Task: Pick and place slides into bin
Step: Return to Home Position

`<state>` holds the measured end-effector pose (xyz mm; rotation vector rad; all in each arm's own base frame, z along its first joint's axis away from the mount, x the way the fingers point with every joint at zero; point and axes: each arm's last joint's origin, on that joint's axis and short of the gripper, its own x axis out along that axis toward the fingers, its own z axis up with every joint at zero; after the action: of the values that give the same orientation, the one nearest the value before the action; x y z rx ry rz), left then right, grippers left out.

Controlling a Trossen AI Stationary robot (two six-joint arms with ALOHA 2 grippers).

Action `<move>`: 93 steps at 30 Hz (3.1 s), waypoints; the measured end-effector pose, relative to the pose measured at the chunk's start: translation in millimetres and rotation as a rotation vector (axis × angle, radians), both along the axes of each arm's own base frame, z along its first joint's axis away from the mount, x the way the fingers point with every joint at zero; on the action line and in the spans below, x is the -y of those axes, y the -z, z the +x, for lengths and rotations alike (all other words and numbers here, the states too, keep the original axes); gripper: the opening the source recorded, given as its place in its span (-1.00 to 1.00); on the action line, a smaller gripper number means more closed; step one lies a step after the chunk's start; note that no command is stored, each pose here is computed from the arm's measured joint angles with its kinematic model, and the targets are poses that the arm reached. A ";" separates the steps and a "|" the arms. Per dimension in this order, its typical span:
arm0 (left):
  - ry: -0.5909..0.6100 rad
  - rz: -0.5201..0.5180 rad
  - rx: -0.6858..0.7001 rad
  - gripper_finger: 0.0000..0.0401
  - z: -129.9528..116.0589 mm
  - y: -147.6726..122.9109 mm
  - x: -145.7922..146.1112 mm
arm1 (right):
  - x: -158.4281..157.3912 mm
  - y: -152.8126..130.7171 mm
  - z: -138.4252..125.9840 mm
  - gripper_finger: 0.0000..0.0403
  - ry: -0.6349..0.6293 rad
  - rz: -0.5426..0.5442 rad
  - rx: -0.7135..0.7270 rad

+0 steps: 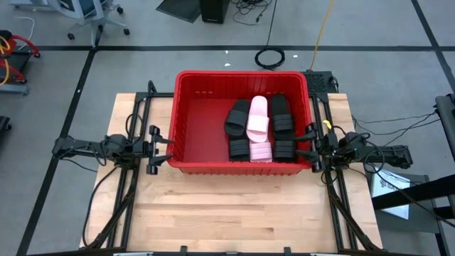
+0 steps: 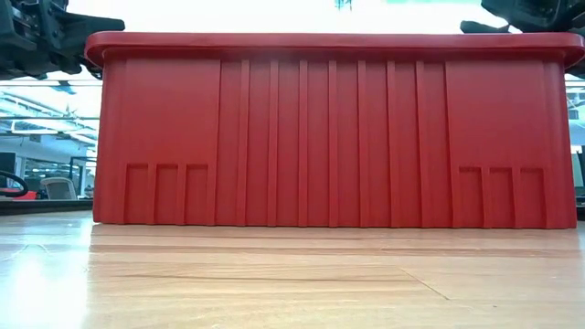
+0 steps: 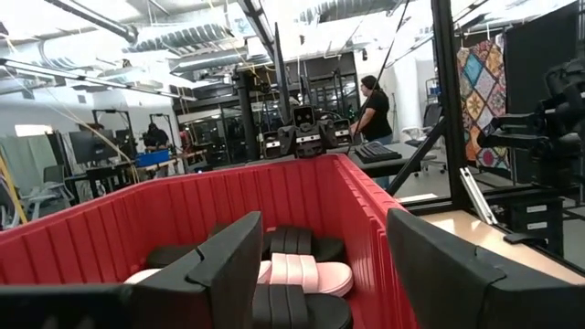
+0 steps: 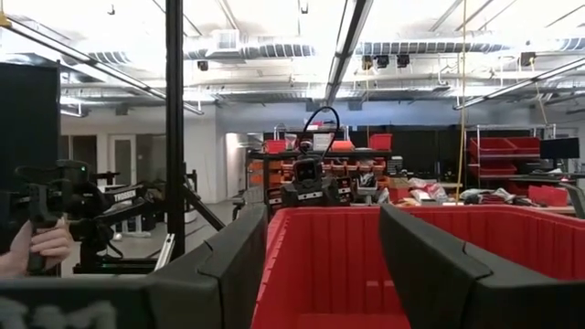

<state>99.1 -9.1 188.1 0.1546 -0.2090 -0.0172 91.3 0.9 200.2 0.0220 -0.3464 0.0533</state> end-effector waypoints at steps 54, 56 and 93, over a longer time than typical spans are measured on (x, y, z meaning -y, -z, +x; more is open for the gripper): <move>-0.008 -0.002 0.029 0.20 -0.4 -1.9 -0.3 | 0.0 -6.9 -2.9 0.00 0.001 0.000 0.078; -0.008 -0.002 0.029 0.20 -0.4 -1.9 -0.3 | 0.0 -6.9 -2.9 0.00 0.001 0.000 0.078; -0.007 -0.002 0.029 0.20 -0.4 -1.9 -0.2 | 0.0 -6.9 -2.9 0.00 0.001 0.000 0.079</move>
<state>98.7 -8.8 190.0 0.1540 -0.2374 -0.0078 88.4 1.0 207.1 0.0193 -0.4250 0.0529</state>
